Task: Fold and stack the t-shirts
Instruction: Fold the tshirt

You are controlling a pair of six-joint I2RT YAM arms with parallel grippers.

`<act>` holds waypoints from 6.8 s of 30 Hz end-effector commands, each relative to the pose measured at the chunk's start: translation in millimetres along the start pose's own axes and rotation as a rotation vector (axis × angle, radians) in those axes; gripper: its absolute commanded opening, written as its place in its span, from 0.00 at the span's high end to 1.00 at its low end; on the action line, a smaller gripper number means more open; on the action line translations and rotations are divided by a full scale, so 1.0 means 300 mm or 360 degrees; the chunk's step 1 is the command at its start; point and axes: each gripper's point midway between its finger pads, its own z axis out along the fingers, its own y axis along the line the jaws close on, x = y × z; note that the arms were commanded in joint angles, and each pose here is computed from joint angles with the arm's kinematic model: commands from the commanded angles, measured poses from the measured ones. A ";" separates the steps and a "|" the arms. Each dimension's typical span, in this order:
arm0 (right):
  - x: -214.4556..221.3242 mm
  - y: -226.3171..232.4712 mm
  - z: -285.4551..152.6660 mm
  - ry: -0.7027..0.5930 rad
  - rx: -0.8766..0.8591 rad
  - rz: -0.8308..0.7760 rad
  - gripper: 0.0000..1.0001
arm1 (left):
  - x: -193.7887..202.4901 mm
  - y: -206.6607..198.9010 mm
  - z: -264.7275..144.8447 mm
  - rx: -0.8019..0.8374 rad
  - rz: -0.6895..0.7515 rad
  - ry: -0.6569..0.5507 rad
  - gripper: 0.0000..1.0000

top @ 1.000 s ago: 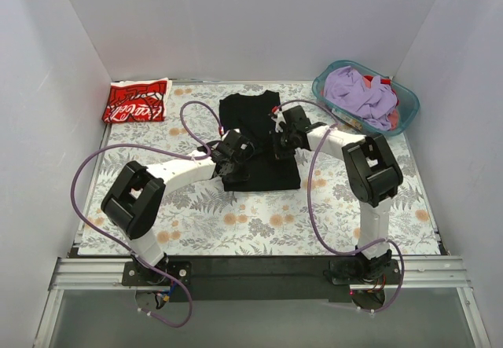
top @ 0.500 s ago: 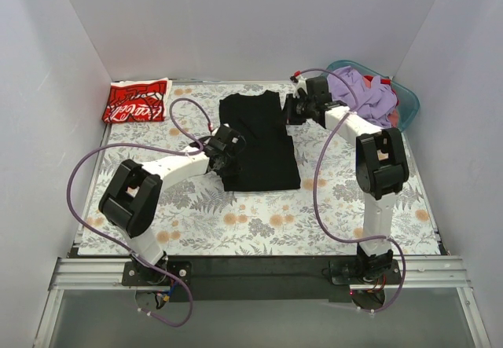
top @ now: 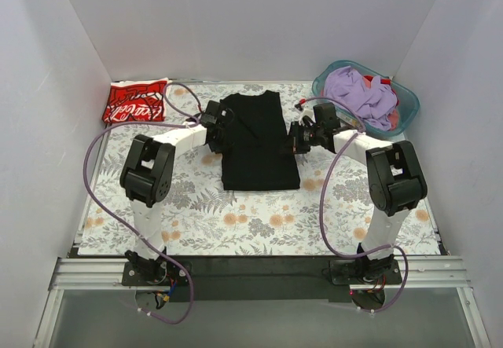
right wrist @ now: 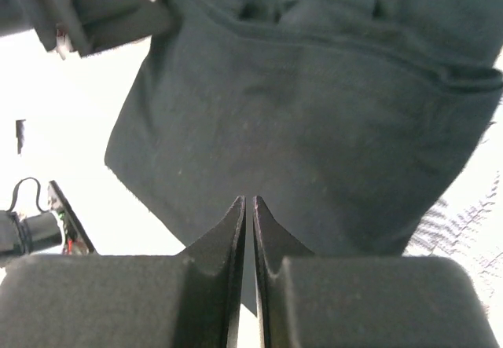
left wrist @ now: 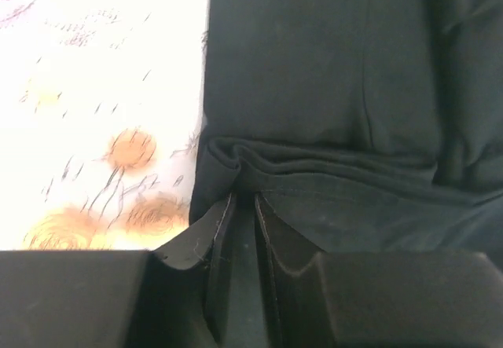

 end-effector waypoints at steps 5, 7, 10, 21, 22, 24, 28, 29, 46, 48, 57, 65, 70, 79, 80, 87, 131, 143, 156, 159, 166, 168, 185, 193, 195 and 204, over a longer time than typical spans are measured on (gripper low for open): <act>0.014 0.077 -0.096 -0.0085 -0.0132 -0.0069 0.88 | -0.173 -0.046 -0.035 0.0050 0.0012 -0.0106 0.83; 0.028 0.062 -0.123 -0.0099 -0.0149 -0.0021 0.87 | -0.198 -0.102 -0.132 0.0172 -0.0015 -0.0148 0.79; 0.065 0.072 -0.158 -0.0111 -0.0237 0.0062 0.87 | -0.144 -0.160 -0.262 0.0343 -0.0026 -0.0121 0.68; 0.173 0.060 -0.200 -0.0077 -0.0255 0.0068 0.69 | 0.181 -0.005 -0.439 0.0517 -0.0135 -0.0102 0.23; 0.175 0.067 -0.201 -0.0073 -0.0277 0.0073 0.69 | 0.197 0.003 -0.433 0.0535 -0.0136 -0.0103 0.23; 0.155 0.089 -0.202 -0.0117 -0.0339 0.0095 0.69 | 0.204 -0.021 -0.452 0.0615 -0.0136 -0.0087 0.24; 0.149 0.110 -0.199 -0.0124 -0.0394 0.0120 0.70 | 0.202 -0.084 -0.462 0.0758 -0.0141 -0.0043 0.33; 0.151 0.109 -0.196 -0.0119 -0.0401 0.0134 0.70 | 0.183 -0.109 -0.470 0.0798 -0.0137 -0.0053 0.35; 0.374 -0.134 -0.087 0.0079 -0.0264 0.0534 0.72 | 0.427 0.133 -0.227 0.0320 -0.0446 0.0296 0.50; 0.383 -0.149 -0.091 0.0079 -0.0260 0.0567 0.72 | 0.456 0.160 -0.230 0.0302 -0.0495 0.0344 0.50; 0.259 0.001 -0.172 -0.0047 -0.0391 0.0405 0.71 | 0.320 0.076 -0.394 0.0473 -0.0407 0.0152 0.41; 0.244 0.201 -0.081 0.0067 -0.0534 0.0253 0.69 | 0.337 0.061 -0.358 0.0471 -0.0409 0.0191 0.44; 0.309 0.191 0.027 0.0167 -0.0520 0.0284 0.68 | 0.365 0.105 -0.288 0.0348 -0.0476 0.0221 0.45; 0.409 0.070 0.049 0.0236 -0.0405 0.0429 0.68 | 0.431 0.188 -0.291 0.0223 -0.0582 0.0240 0.48; 0.384 0.086 0.037 0.0206 -0.0424 0.0399 0.68 | 0.403 0.171 -0.314 0.0267 -0.0561 0.0198 0.48; 0.068 0.132 -0.078 -0.0143 -0.0497 0.0193 0.67 | 0.161 0.048 -0.361 0.0423 -0.0381 -0.0073 0.55; 0.094 -0.120 -0.427 -0.0219 0.0973 -0.0361 0.51 | 0.088 0.144 -0.576 0.0296 0.0164 -0.0349 0.24; 0.162 -0.073 -0.628 -0.0631 0.1059 -0.0370 0.02 | 0.196 0.305 -0.611 0.0092 0.0112 -0.0358 0.17; 0.243 -0.032 -0.435 -0.0269 0.0799 -0.0239 0.14 | 0.270 0.262 -0.558 0.0161 0.0020 -0.0184 0.02; 0.259 -0.002 -0.355 -0.0136 0.0763 -0.0225 0.26 | 0.302 0.236 -0.516 0.0132 0.0036 -0.0088 0.04; 0.285 0.038 -0.202 0.0103 0.0785 -0.0239 0.31 | 0.312 0.183 -0.444 0.0073 0.0041 0.0022 0.17; 0.311 0.035 -0.159 0.0177 0.0796 -0.0221 0.33 | 0.315 0.169 -0.432 0.0065 0.0040 0.0041 0.18; 0.348 -0.066 -0.111 0.0283 0.1050 -0.0177 0.48 | 0.343 0.145 -0.378 -0.0015 0.0092 0.0081 0.18; 0.417 -0.129 -0.078 0.0412 0.1104 -0.0144 0.51 | 0.339 0.149 -0.383 -0.0023 0.0094 0.0066 0.18; 0.435 -0.133 -0.071 0.0448 0.1098 -0.0124 0.52 | 0.340 0.150 -0.386 -0.0026 0.0094 0.0063 0.18; 0.483 -0.158 -0.080 0.0529 0.1136 -0.0076 0.78 | 0.350 0.161 -0.383 -0.0058 0.0092 0.0089 0.18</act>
